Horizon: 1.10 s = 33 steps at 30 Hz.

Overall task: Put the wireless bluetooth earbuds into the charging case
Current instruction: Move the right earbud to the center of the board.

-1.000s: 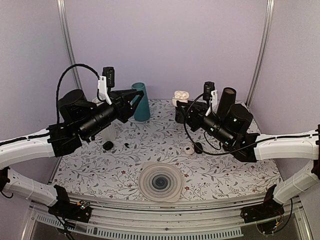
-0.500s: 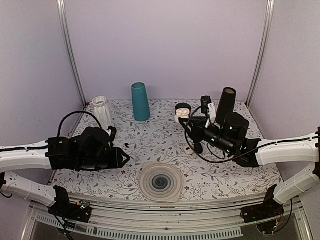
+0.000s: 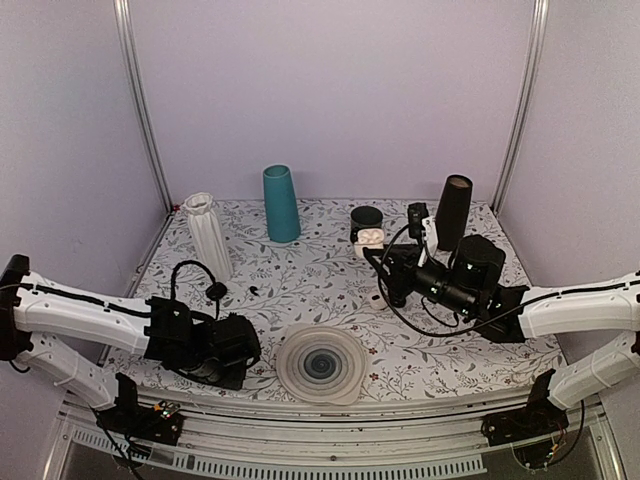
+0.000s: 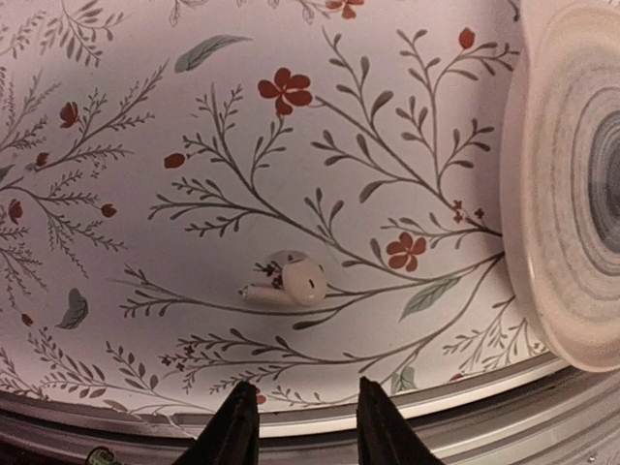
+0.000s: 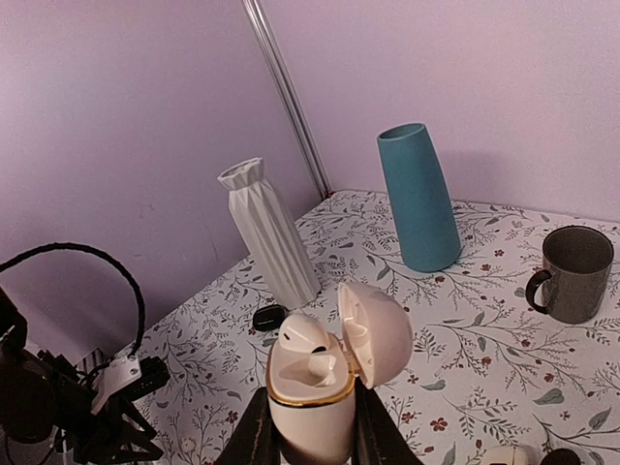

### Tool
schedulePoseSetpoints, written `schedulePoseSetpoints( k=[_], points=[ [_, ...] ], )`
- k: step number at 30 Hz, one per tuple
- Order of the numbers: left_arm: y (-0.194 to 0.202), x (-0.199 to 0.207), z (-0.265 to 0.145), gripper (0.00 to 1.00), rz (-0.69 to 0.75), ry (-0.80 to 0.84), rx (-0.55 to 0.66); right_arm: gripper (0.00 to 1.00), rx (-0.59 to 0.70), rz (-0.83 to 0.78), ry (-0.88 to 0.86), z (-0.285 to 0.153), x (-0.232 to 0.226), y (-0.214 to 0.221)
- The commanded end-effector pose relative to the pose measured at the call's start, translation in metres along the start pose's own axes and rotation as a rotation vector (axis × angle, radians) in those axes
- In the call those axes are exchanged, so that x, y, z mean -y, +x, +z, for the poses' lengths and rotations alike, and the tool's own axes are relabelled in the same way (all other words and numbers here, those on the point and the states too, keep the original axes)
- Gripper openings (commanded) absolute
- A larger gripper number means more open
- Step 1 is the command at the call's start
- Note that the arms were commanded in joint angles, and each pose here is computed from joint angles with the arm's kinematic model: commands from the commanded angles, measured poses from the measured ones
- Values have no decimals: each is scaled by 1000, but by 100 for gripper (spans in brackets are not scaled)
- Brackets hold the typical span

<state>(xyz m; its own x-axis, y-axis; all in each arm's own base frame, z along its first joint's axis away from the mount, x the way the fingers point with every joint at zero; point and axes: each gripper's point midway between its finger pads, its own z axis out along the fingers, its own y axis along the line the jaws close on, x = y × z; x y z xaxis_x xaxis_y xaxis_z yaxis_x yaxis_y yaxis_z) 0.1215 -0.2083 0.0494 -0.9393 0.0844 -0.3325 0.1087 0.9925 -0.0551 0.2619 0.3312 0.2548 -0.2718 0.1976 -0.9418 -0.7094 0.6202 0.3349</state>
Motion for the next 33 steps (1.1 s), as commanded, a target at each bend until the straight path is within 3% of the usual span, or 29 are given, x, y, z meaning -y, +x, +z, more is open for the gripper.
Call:
schedulePoseSetpoints(
  k=[1, 10, 20, 26, 33],
  points=[
    [-11, 2, 6, 36, 66, -35, 24, 9, 26, 31, -27, -5, -5, -7],
    [-12, 11, 22, 28, 78, 20, -43, 9, 28, 37, -16, -8, -3, -8],
    [11, 6, 34, 26, -28, 42, -143, 9, 20, 49, 0, -8, 1, -3],
    [-6, -3, 43, 26, -59, 32, -113, 9, 23, 41, -2, -9, 0, -5],
    [-39, 17, 52, 25, -74, 134, -83, 9, 25, 40, -3, -9, -1, -6]
  ],
)
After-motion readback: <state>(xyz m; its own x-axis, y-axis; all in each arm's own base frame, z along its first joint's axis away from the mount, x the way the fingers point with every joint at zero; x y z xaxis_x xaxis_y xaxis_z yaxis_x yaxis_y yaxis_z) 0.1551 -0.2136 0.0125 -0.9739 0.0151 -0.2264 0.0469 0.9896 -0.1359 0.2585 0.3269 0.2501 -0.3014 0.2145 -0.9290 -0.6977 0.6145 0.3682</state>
